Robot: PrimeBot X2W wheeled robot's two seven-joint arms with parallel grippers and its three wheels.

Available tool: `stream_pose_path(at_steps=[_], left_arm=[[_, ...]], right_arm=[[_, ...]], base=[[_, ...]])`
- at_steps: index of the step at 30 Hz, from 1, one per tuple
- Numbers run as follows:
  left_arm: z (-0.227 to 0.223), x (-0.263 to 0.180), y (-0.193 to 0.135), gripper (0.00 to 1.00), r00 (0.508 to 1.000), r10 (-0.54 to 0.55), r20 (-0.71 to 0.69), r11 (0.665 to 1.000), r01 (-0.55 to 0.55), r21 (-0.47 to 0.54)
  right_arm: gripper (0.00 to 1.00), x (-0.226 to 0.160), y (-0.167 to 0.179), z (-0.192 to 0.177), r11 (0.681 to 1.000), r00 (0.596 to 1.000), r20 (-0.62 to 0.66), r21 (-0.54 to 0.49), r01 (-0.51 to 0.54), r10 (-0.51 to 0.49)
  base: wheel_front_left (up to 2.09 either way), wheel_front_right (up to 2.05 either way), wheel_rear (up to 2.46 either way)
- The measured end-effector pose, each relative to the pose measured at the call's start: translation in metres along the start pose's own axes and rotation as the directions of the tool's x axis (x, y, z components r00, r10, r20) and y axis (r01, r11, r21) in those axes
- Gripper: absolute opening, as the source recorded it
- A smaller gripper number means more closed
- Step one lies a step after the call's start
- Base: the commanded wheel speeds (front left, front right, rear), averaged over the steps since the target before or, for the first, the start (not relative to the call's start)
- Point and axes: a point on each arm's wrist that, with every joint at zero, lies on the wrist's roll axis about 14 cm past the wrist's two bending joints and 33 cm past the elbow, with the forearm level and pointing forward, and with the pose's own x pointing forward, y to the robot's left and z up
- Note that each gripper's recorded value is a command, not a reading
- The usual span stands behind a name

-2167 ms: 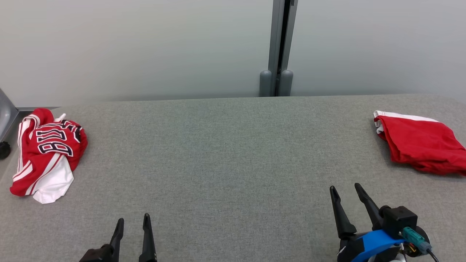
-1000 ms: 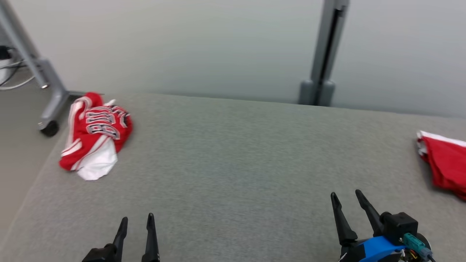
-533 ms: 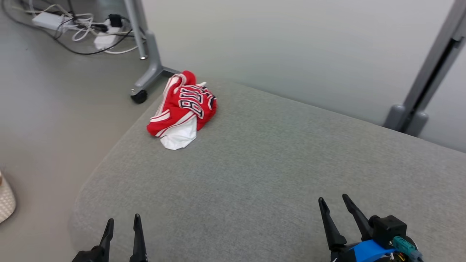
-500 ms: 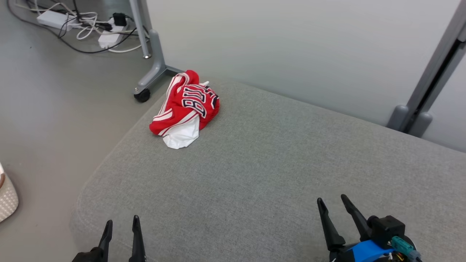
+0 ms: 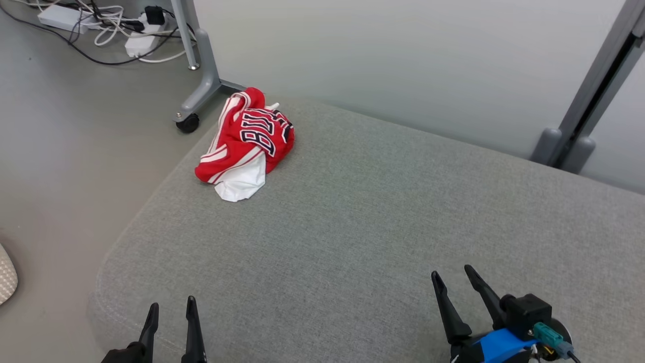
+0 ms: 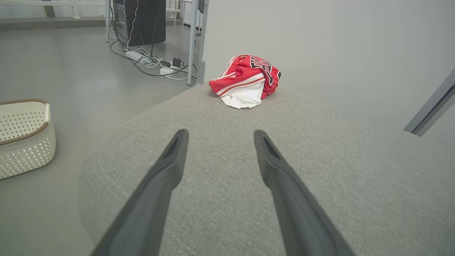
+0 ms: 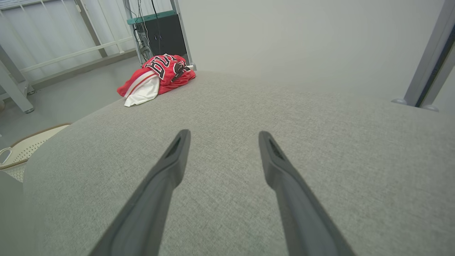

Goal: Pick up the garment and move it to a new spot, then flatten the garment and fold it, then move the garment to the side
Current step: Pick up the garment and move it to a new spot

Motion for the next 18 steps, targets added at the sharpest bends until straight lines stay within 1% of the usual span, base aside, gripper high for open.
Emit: stream_pose_path(at_steps=[6,7,12,16,18], left_arm=[[0.008,0.016,-0.008,1.0,1.0,-0.01,0.011,1.0,0.01,-0.004],[0.024,0.027,-0.004,1.0,0.999,-0.008,0.05,1.0,0.007,0.019],[0.077,0.068,0.009,1.0,0.987,-0.008,0.161,0.99,-0.014,0.138],[0.105,0.109,0.005,1.0,0.984,-0.045,0.17,0.973,0.005,0.229],[0.11,0.132,0.0,1.0,0.987,-0.065,0.149,0.968,0.026,0.25]], right_arm=[[1.0,0.005,-0.016,0.002,0.999,0.999,0.013,-0.013,0.032,-0.032],[1.0,0.009,-0.023,0.005,0.999,0.999,0.023,-0.024,0.046,-0.045],[1.0,0.022,-0.042,0.012,0.995,0.997,0.043,-0.066,0.073,-0.071],[1.0,0.032,-0.056,0.014,0.992,0.995,0.042,-0.091,0.091,-0.087],[1.0,0.036,-0.065,0.016,0.989,0.994,0.044,-0.103,0.107,-0.103]], base=[[0.0,0.0,0.0],[0.0,0.0,0.0],[0.0,0.0,0.0],[0.0,0.0,0.0],[0.0,0.0,0.0]])
